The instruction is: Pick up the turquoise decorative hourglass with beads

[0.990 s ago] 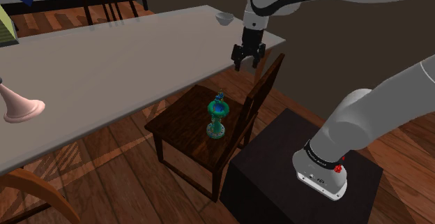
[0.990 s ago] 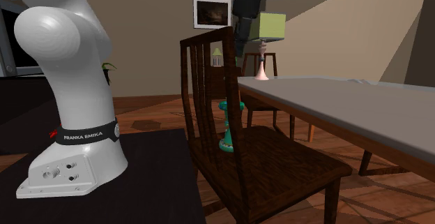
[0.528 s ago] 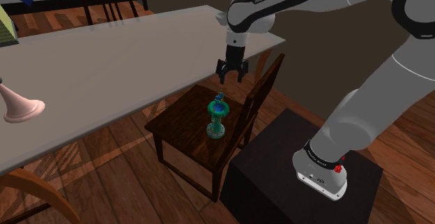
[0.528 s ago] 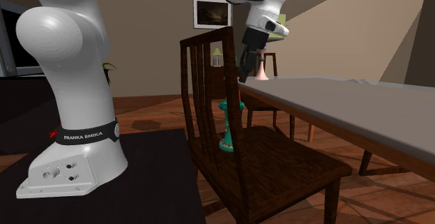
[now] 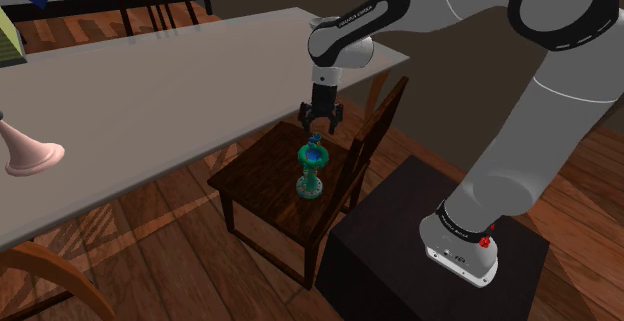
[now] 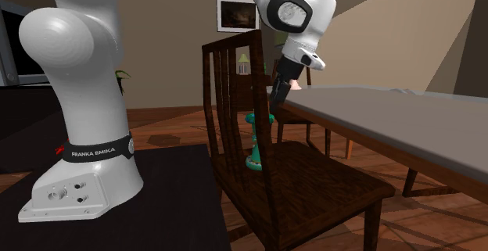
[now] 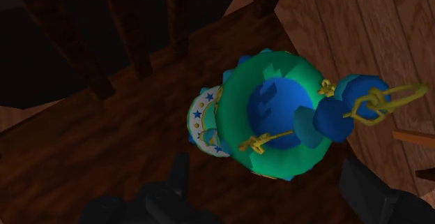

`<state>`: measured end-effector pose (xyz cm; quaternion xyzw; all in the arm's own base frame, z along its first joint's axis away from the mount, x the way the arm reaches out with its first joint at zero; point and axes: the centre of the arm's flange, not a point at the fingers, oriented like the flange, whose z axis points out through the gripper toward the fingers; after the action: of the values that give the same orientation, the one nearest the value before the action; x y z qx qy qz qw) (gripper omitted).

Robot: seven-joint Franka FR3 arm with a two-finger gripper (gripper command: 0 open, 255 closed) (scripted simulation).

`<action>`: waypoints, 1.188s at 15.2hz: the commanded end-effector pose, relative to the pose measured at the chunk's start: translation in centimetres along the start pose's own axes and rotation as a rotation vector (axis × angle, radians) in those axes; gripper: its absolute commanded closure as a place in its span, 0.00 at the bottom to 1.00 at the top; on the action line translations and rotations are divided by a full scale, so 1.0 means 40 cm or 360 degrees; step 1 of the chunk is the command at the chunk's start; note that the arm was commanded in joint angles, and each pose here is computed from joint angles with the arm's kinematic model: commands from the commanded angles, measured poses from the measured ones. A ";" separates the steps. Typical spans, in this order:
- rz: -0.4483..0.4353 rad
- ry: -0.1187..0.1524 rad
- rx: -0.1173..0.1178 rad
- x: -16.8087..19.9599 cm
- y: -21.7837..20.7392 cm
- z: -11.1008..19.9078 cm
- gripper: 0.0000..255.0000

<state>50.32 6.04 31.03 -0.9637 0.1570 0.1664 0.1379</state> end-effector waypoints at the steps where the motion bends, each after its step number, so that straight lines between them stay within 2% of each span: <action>1: 0.0001 0.0000 0.0001 0.010 0.003 0.022 0.00; 5: 0.0001 0.0000 0.0001 0.022 0.011 0.053 0.00; 6: 0.0001 0.0000 0.0001 0.023 0.011 0.054 1.00; 15: 0.0001 0.0000 0.0001 0.022 0.011 0.053 1.00; 18: 0.0001 0.0000 0.0001 0.008 0.002 0.017 1.00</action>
<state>50.31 6.12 29.84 -0.9636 0.1572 0.1667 0.1381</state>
